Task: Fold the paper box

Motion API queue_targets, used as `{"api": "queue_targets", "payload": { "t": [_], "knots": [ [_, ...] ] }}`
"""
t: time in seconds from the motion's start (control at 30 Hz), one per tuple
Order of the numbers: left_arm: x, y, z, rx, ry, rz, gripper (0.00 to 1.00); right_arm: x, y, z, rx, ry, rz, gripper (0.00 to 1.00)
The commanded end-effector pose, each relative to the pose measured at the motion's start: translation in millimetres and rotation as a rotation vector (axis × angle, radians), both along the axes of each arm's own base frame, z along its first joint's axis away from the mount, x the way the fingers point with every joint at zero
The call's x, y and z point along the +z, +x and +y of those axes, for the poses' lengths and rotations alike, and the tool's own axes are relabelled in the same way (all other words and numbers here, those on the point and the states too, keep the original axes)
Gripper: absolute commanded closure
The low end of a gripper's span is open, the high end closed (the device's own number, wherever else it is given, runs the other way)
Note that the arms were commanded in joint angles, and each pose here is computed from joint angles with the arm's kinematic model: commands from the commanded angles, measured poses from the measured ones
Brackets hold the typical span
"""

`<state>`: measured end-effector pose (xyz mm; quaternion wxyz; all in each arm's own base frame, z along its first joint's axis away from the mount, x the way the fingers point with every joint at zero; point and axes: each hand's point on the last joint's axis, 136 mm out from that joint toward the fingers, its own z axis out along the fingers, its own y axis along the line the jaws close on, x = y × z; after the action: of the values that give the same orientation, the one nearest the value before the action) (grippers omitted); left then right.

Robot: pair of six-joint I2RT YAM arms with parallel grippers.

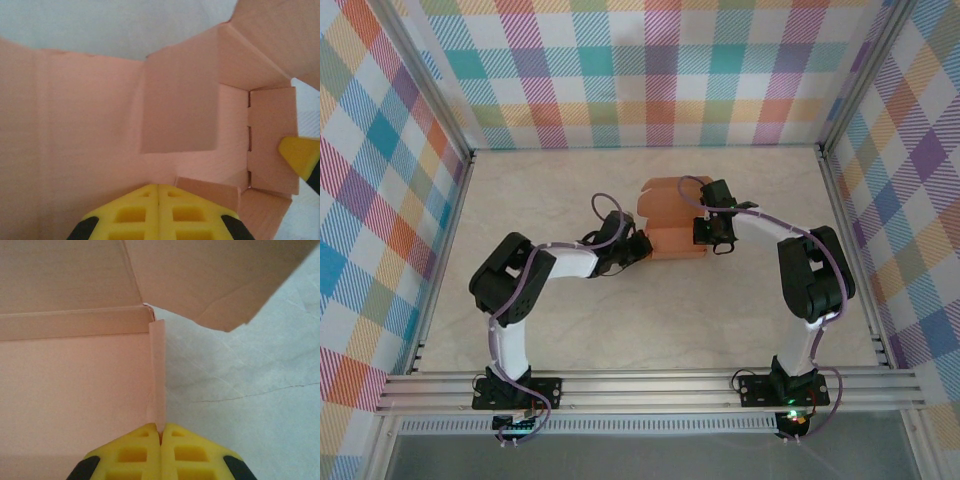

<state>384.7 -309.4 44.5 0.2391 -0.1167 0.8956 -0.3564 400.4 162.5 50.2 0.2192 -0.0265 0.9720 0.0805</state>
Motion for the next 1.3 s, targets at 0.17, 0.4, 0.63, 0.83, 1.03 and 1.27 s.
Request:
{"api": "queue_targets", "payload": {
  "t": [0.17,0.4,0.63,0.83,1.03,1.27],
  "knots": [
    [29,0,4,-0.017,0.038,-0.076,1.0,-6,-9,-4,-0.011,-0.024,0.036,1.0],
    [84,-18,71,0.068,0.145,-0.208,0.95,2,-6,-6,-0.022,-0.021,0.014,1.0],
    [102,-32,146,0.2,0.074,-0.218,0.95,18,-7,10,0.005,0.106,-0.021,1.0],
    [92,-35,175,0.281,0.001,-0.178,0.51,37,-11,27,0.04,0.263,-0.034,1.0],
    [91,-28,160,0.229,-0.101,-0.167,0.12,55,-13,30,0.052,0.346,-0.055,1.0],
    [82,-20,147,0.212,-0.189,-0.133,0.0,72,-13,37,0.055,0.467,-0.064,1.0]
  ]
}}
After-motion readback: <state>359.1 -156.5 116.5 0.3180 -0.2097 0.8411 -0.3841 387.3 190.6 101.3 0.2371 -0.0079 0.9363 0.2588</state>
